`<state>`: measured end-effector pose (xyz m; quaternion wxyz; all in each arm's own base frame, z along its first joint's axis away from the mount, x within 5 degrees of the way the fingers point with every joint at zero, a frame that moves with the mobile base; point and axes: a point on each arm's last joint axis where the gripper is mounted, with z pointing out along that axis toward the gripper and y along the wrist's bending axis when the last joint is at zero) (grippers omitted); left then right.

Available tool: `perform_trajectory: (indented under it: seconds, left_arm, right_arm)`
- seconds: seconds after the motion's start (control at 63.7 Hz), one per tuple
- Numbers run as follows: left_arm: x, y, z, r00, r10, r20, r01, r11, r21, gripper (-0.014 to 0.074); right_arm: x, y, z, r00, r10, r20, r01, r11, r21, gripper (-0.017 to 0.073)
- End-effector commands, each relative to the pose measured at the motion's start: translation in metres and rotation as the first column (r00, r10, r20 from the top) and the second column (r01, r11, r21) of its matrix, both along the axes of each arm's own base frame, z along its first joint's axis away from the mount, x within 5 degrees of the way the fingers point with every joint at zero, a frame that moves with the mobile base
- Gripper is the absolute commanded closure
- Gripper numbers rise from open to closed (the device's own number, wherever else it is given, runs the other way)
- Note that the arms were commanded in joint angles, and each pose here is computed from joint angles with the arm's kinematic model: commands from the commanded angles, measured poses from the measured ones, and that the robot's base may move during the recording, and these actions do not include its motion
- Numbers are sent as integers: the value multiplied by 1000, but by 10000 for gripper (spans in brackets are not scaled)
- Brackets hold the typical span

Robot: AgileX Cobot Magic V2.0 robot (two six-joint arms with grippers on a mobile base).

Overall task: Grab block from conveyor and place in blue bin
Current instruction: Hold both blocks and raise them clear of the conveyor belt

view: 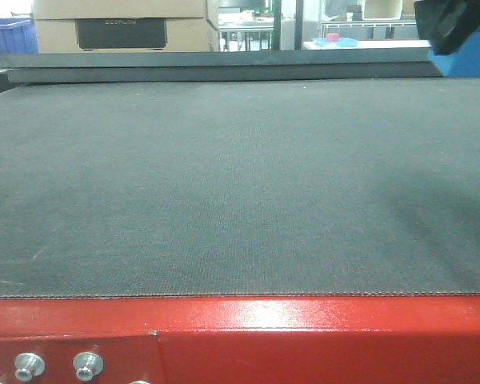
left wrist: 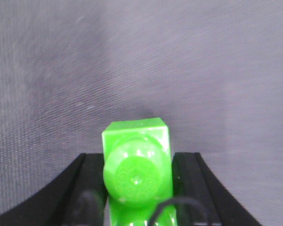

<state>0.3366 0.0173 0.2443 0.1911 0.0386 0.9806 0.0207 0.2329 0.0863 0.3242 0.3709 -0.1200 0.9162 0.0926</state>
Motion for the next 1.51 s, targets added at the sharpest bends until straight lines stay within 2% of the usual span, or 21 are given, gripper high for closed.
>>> perform_trajectory:
  seconds: [0.0, 0.094, 0.267, 0.393, 0.659, 0.832, 0.958, 1.287, 1.492]
  left_arm:
    - [-7, -13, 21, 998, -11, 61, 9, 999, 39, 704]
    - [-13, -28, 36, 993, -42, 112, 37, 998, 45, 704]
    - [-33, -50, 69, 974, -59, 217, 71, 996, -50, 704]
    - [-54, -55, 98, 947, -73, 313, 98, 993, -63, 704]
    - [-115, -47, 161, 842, -64, 536, 115, 991, -63, 704]
    - [-155, -41, 187, 763, -54, 644, 123, 990, -63, 704]
    - [-181, -38, 197, 714, -49, 698, 126, 990, -59, 704]
    - [-233, -30, 197, 618, -42, 785, 127, 991, -47, 704]
    - [-247, -28, 200, 582, -38, 812, 129, 991, -45, 704]
  right_arm:
    - [4, -11, 2, 998, -41, 36, 41, 999, -7, 712]
    - [10, -23, 0, 995, -90, 29, 90, 996, -10, 712]
    - [9, -31, 3, 992, -122, 43, 122, 992, -9, 712]
    - [1, -33, 13, 989, -122, 77, 122, 992, 3, 712]
    - [-34, -41, 47, 966, -119, 228, 113, 993, 38, 712]
    - [-69, -49, 73, 927, -109, 360, 94, 994, 60, 712]
    - [-93, -54, 87, 893, -94, 440, 72, 995, 66, 712]
    - [-143, -58, 107, 816, -55, 575, -14, 993, 115, 712]
    - [-154, -62, 110, 796, -62, 603, -18, 992, 125, 712]
